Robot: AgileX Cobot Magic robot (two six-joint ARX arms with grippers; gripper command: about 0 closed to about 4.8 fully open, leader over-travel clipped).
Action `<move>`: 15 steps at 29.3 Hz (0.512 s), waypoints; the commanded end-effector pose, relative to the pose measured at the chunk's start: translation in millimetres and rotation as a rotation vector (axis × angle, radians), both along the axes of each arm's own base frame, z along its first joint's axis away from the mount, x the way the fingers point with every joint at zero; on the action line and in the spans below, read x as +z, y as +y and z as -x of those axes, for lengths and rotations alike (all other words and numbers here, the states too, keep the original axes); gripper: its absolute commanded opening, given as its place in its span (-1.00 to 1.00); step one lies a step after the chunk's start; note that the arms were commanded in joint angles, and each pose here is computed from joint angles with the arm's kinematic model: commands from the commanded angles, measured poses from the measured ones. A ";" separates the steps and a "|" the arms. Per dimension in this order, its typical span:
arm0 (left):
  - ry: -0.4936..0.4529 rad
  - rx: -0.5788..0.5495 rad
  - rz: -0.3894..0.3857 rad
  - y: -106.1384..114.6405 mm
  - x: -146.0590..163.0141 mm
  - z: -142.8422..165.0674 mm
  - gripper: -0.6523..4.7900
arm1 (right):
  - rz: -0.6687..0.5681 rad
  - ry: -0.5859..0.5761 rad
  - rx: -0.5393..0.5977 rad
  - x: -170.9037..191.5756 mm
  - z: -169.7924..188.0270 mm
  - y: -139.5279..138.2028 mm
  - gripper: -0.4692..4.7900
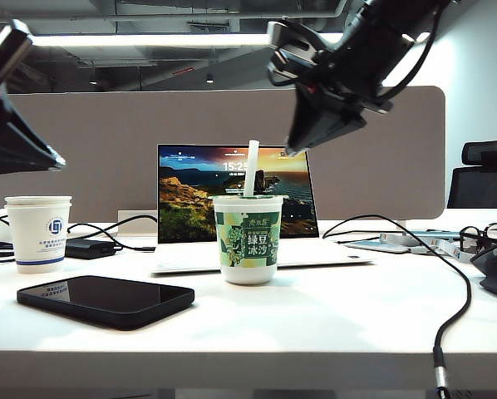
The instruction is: Pick up the black phone, pick up the charger plug, insert the charger plug into the phone's charging port, and finally place the connected phone back on the desk.
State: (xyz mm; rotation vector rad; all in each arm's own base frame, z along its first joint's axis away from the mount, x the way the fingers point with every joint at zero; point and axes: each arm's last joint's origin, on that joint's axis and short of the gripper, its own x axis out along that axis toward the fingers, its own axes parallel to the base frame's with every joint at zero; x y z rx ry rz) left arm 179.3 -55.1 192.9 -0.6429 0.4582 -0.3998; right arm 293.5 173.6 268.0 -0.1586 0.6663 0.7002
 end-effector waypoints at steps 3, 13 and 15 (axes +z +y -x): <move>0.006 -0.010 -0.073 -8.4 8.9 -33.1 -0.78 | -0.005 -0.025 -0.060 -2.6 -7.0 -13.3 -0.84; 0.124 -0.175 -0.056 -32.1 -5.4 -104.5 -0.78 | -0.002 -0.012 -0.086 -33.3 -4.7 -25.9 -0.84; 0.135 -0.192 -0.053 -37.4 -8.5 -115.2 -0.78 | -0.001 -0.016 -0.091 -37.7 -3.8 -27.0 -0.84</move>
